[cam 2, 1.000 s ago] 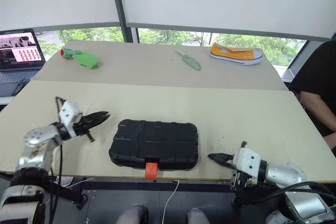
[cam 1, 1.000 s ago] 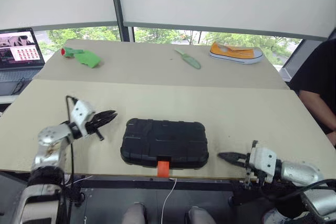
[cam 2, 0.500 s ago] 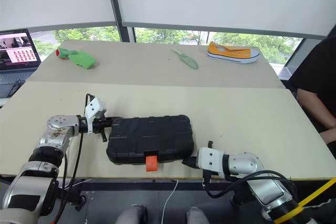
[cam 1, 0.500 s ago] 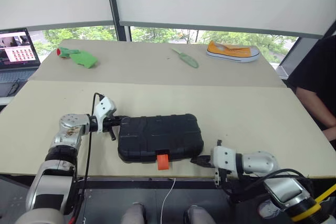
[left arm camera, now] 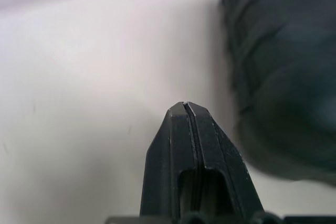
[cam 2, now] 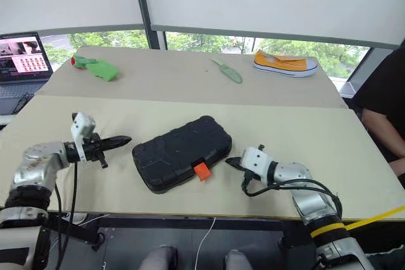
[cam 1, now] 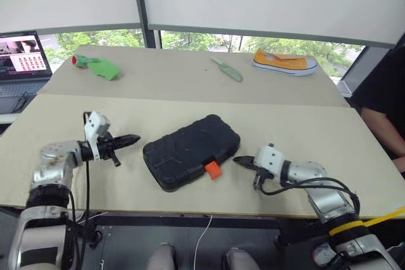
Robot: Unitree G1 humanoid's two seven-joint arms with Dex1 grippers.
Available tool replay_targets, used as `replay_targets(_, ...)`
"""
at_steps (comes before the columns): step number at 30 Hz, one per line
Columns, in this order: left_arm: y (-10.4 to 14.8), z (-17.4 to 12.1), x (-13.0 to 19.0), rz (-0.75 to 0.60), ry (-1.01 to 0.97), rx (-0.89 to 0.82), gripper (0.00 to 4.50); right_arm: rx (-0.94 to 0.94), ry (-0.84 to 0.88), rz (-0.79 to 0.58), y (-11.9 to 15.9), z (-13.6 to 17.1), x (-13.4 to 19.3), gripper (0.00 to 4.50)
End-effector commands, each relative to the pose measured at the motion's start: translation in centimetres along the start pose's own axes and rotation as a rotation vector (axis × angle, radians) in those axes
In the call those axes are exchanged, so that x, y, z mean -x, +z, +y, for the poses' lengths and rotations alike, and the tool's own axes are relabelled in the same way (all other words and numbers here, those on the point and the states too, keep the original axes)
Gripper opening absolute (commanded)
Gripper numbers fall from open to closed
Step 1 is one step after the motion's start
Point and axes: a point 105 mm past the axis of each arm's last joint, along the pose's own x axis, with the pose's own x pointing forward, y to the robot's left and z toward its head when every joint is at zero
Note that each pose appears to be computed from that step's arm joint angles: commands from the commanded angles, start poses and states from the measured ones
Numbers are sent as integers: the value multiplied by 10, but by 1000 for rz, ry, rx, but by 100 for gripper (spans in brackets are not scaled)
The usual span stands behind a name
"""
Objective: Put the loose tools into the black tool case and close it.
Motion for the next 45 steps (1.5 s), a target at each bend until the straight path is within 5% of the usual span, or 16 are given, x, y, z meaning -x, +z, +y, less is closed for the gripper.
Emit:
replay_targets(1, 34, -41, -30, -61, -212, 12, 2, -2, 18, -194, 33, 3, 14, 0)
replay_targets(4, 36, -69, -60, -38, -295, 21, 2, -48, 33, -271, 49, 10, 16, 0)
replay_targets(10, -28, -83, -99, 257, -238, -77, 2, -42, 105, -318, 69, 31, -4, 0)
replay_targets(14, -47, -84, -102, 306, -202, -37, 2, -34, 143, -252, 57, 41, -19, 0)
replay_targets(22, -48, -78, -97, 301, -193, -43, 2, -31, 117, -145, 29, 38, -39, 0)
replay_targets(45, -52, -73, -97, 305, -172, -38, 2, -249, 90, -356, 67, 42, -52, 0)
